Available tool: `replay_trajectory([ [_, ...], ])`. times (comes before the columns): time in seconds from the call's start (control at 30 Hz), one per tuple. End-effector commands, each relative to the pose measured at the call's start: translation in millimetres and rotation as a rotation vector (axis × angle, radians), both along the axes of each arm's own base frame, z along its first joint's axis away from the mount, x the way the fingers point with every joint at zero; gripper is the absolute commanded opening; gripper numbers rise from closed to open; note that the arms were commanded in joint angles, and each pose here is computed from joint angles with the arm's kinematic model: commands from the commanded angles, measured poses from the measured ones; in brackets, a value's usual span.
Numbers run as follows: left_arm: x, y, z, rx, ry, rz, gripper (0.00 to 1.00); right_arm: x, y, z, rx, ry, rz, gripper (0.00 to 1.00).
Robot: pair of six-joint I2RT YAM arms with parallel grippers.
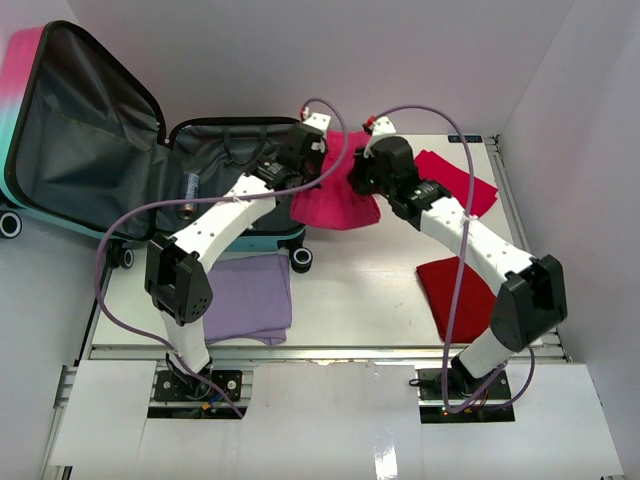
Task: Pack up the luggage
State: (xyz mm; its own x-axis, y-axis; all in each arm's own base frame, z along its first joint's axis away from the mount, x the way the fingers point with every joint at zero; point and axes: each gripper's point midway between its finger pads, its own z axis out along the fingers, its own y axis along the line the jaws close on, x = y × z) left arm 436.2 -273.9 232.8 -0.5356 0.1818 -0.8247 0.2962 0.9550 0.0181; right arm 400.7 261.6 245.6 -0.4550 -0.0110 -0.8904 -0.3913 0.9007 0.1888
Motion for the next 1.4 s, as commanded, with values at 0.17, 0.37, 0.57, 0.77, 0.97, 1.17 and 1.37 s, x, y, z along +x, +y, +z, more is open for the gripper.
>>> replay_trajectory([
  [0.17, 56.4, 131.2, 63.5, 0.000, -0.149, 0.238, 0.00, 46.2, 129.5, 63.7, 0.173, -0.128, 0.196, 0.08],
  [0.37, 78.5, 192.3, 32.5, 0.044, -0.111, 0.311, 0.00, 70.6, 189.1, 22.3, 0.254, -0.053, 0.276, 0.08],
  [0.57, 86.0, 222.8, -21.0, 0.072, -0.030, 0.368, 0.00, 82.4, 215.1, -25.7, 0.303, 0.008, 0.294, 0.08],
  [0.77, 91.0, 240.8, -70.4, 0.099, 0.042, 0.394, 0.00, 84.8, 215.4, -76.5, 0.276, 0.073, 0.251, 0.08],
  [0.97, 99.9, 248.7, -106.4, 0.114, 0.085, 0.388, 0.00, 87.3, 211.1, -106.4, 0.242, 0.097, 0.215, 0.08],
  [1.17, 103.6, 254.3, -125.0, 0.153, 0.124, 0.404, 0.51, 88.7, 202.5, -113.1, 0.205, 0.089, 0.188, 0.24],
  [1.37, 104.2, 266.1, -95.6, 0.178, 0.080, 0.470, 0.62, 89.4, 191.7, -98.2, 0.170, 0.061, 0.165, 0.52],
])
